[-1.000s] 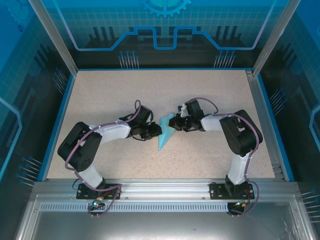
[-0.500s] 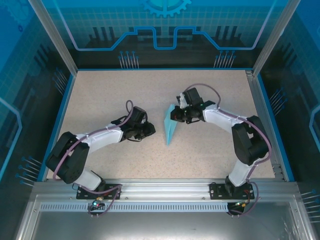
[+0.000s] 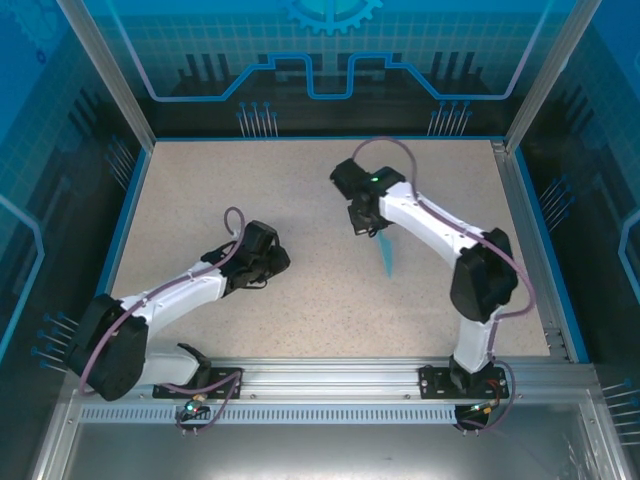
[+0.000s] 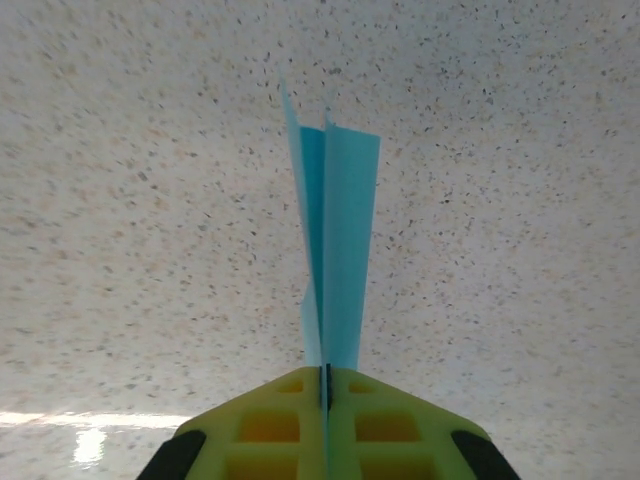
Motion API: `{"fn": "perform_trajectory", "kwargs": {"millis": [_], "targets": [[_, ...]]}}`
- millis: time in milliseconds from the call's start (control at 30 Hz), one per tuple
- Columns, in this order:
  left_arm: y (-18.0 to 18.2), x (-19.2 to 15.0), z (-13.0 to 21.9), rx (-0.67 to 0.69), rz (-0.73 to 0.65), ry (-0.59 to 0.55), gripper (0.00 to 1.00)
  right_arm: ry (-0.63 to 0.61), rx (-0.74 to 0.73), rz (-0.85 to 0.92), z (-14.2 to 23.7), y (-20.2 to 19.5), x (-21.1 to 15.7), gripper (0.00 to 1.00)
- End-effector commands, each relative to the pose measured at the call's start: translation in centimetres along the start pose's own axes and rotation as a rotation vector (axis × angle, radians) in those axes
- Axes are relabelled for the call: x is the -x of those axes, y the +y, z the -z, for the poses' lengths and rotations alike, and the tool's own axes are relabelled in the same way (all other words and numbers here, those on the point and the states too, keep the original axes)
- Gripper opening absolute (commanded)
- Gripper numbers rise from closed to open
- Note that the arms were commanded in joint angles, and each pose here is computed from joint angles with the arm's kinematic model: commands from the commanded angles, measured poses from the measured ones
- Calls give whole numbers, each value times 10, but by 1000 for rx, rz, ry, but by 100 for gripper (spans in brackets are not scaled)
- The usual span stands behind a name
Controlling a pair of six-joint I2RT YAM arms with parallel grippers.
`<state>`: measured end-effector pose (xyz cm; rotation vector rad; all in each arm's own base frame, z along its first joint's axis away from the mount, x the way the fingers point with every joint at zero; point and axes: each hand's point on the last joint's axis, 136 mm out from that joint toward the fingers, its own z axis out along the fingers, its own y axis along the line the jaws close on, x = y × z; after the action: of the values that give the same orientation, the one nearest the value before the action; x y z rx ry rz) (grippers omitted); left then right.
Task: Fold a paper plane with a square sheet of paper (pick it up from the middle)
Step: Turn over the paper at the center of the table, then rotate the paper at the center of the table.
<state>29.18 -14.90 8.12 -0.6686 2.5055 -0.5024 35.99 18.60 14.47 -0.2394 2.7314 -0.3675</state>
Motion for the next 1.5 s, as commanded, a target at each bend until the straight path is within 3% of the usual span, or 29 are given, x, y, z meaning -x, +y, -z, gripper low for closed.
{"fn": "perform_trajectory", "kwargs": {"millis": [0,200,400,533,600,633,700,800,967,1067,1167,1300,1400,1467], "targets": [[25,9,9,83,49,-76,41,74,-149,138,-11,11,-16,9],[40,12,21,103,72,-120,45,133,-63,229,-37,101,-21,11],[47,10,28,100,87,-136,47,187,187,280,-38,187,-31,27],[49,8,31,91,87,-134,48,59,444,239,17,202,-10,57],[48,8,32,84,87,-132,48,-11,554,189,45,192,2,69],[46,8,32,75,86,-129,49,-54,605,154,58,183,10,82],[40,7,32,48,75,-114,50,-112,656,83,72,159,15,99],[25,3,30,-7,40,-73,52,-175,703,-54,75,114,21,93],[-1,-8,21,-83,-14,31,53,-203,748,-221,45,63,9,92],[-12,-14,11,-104,-23,90,52,-140,870,-204,35,62,-12,89],[-19,-18,2,-124,-11,123,52,-38,1016,-255,18,72,-27,68],[-20,-21,-11,-105,10,147,51,31,1154,-220,13,104,-31,53],[-21,-21,-16,-96,12,156,51,78,1165,-185,6,127,-29,43],[-21,-21,-18,-92,9,160,51,97,1135,-170,-4,137,-26,41]]}}
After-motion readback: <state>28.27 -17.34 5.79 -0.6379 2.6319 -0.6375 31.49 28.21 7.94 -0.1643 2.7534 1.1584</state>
